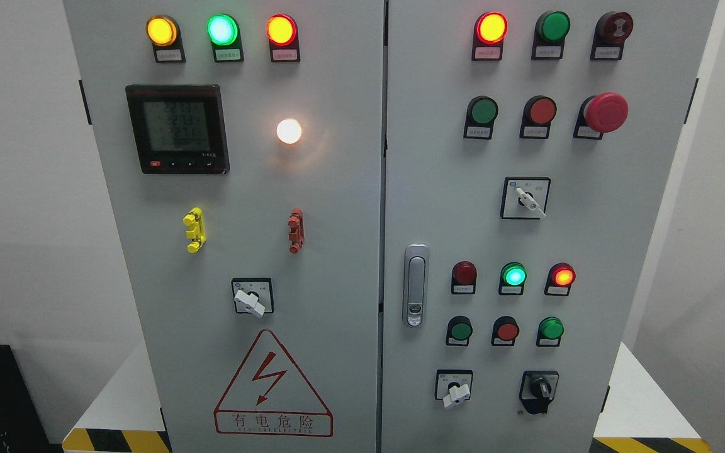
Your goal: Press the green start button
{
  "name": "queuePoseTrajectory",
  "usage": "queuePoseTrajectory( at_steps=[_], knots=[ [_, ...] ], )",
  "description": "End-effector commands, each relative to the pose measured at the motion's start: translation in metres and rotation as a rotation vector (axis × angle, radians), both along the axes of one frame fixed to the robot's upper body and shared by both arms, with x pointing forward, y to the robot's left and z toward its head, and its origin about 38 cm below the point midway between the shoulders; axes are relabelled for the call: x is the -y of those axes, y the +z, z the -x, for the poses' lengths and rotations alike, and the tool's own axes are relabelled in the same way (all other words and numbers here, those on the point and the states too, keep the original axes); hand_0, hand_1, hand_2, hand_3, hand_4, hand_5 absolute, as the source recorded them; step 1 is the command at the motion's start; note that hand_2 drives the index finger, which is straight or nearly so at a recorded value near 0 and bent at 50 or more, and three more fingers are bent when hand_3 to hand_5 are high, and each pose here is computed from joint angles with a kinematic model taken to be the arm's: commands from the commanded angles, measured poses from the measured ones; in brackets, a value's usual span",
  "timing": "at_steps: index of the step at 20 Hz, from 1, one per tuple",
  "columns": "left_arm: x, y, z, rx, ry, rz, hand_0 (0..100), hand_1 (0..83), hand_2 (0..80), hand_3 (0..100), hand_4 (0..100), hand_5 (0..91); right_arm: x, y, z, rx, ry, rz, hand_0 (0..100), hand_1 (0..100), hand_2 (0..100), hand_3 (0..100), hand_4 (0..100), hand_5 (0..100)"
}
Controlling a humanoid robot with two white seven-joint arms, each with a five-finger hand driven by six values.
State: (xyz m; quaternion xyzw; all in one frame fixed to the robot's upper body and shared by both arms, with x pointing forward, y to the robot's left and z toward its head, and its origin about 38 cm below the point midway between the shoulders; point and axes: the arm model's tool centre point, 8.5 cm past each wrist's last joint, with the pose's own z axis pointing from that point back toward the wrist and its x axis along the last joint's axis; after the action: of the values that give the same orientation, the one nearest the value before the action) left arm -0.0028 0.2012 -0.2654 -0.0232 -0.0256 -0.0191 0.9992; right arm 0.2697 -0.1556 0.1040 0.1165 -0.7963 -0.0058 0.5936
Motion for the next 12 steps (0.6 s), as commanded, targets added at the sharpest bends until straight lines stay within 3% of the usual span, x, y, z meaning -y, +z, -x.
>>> queuePoseTrajectory(
  at_steps=[1,12],
  knots=[
    [0.0000,0.0000,0.0001,0.000,0.000,0.000,12,55.6,0.0,0,0,0.0,-0.0001,0.0000,-0.0003,-0.002,0.000,0.000,9,8,0,0,0,0],
    [0.0000,0.0000,0.0001,0.000,0.000,0.000,12,55.6,0.0,0,0,0.0,0.0001,0.0045,-0.0048,0.019,0.003,0.004,9,8,0,0,0,0]
  ],
)
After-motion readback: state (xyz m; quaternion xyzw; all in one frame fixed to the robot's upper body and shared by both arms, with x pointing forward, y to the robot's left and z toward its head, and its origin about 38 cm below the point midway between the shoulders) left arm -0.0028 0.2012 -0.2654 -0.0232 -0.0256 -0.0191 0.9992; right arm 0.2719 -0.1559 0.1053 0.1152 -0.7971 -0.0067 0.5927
